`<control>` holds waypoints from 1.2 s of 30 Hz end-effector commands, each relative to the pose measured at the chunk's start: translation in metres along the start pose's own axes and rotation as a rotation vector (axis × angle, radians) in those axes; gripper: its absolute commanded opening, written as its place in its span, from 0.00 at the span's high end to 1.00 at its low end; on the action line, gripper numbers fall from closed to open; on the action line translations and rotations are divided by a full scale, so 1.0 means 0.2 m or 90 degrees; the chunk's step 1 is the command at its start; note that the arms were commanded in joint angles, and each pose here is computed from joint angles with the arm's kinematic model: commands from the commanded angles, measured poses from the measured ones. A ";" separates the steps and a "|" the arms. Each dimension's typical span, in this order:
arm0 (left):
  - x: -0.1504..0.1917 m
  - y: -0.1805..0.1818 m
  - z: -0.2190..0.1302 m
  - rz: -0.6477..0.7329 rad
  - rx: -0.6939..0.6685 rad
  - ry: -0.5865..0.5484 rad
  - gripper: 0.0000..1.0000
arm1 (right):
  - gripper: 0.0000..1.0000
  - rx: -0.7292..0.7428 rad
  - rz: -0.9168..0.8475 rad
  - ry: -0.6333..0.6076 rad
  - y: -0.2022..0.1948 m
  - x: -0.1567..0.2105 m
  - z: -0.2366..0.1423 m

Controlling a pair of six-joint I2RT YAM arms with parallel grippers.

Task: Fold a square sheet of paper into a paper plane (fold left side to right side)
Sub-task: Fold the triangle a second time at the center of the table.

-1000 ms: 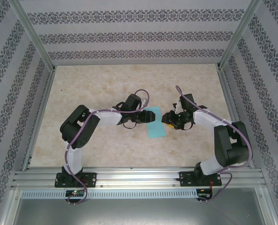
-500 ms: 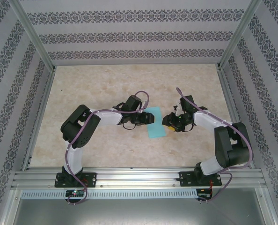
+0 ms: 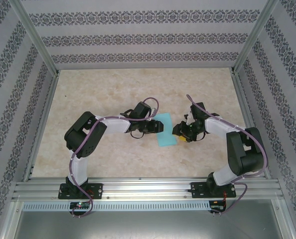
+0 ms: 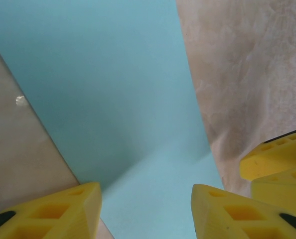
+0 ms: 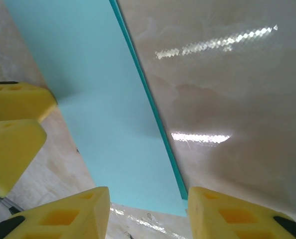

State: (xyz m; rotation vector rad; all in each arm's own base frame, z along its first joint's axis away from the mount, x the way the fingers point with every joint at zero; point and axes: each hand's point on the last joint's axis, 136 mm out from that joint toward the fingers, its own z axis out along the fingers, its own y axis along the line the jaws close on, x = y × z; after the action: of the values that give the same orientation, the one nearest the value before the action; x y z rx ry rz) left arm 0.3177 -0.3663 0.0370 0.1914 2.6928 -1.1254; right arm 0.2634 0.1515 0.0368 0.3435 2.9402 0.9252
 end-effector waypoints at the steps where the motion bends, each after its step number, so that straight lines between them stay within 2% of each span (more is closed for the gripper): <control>1: 0.07 0.07 -0.02 -0.002 -0.037 0.016 0.48 | 0.54 -0.002 0.012 0.022 0.01 0.03 0.03; 20: 0.07 0.07 -0.01 -0.002 -0.035 0.015 0.48 | 0.54 -0.034 0.023 0.047 0.06 0.05 0.08; 29: 0.06 0.06 -0.02 0.004 -0.031 0.008 0.47 | 0.54 -0.090 0.034 0.024 0.16 -0.04 0.07; 36: 0.01 0.01 -0.12 0.025 -0.012 -0.043 0.43 | 0.54 -0.105 0.046 0.020 0.19 -0.15 0.09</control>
State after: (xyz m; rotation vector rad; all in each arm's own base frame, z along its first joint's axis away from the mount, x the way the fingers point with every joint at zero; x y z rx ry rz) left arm 0.3109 -0.3558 0.0381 0.1847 2.6839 -1.1004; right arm 0.2832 0.1804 0.0342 0.4300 2.9221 1.1255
